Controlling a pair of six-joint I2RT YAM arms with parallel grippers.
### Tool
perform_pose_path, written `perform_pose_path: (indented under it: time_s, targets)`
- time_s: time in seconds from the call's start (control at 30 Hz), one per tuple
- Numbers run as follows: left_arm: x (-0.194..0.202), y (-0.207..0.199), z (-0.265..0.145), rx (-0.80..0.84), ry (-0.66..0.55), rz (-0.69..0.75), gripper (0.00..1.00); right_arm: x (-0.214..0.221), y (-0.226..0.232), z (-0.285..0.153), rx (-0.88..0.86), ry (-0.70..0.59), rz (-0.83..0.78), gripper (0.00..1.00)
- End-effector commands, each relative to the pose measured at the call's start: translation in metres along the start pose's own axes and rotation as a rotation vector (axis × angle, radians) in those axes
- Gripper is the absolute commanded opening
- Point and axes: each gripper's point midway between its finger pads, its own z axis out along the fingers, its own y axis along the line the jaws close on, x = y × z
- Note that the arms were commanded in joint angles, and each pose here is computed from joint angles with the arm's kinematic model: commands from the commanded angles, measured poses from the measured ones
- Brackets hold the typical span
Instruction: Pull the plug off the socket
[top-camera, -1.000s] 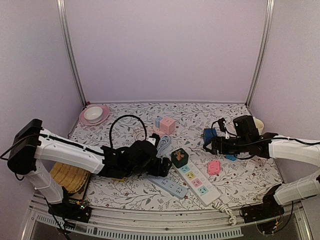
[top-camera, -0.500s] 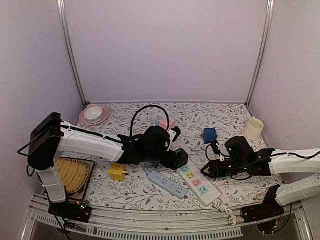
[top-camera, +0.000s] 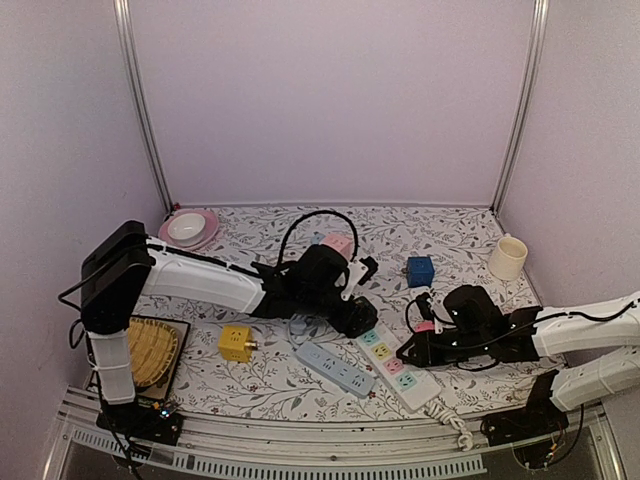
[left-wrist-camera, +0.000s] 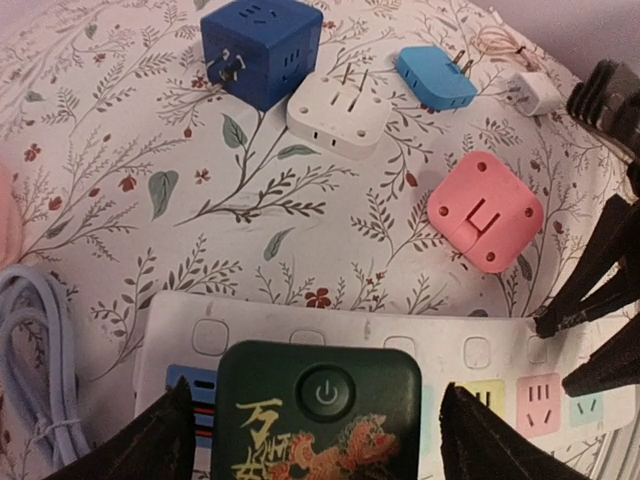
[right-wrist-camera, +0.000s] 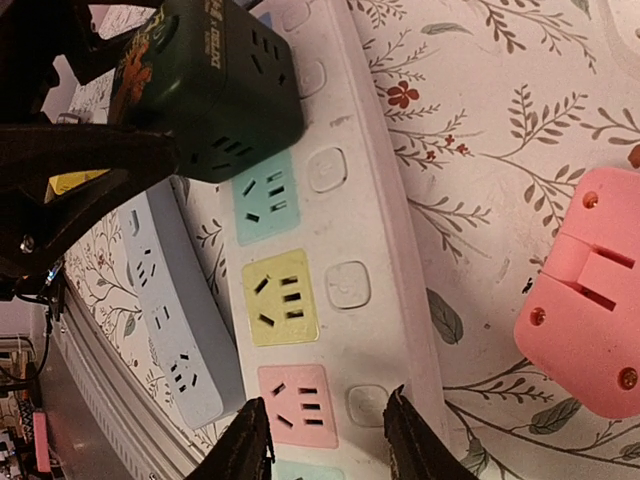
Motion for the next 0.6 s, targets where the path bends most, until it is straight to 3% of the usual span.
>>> perform_pose_path:
  time_s: [0.0,0.23,0.57]
  targets:
    - [0.009,0.008,0.018,0.011,0.045,0.038,0.83,0.005,0.005,0.008,-0.021,0.010,0.011,0.40]
    - [0.012,0.010,0.025,-0.001,0.072,0.030,0.74,0.009,0.004,0.014,-0.021,0.016,0.019,0.39]
    - [-0.016,-0.010,-0.004,0.025,0.003,0.035,0.54,0.022,-0.010,0.026,0.024,0.056,0.027,0.39]
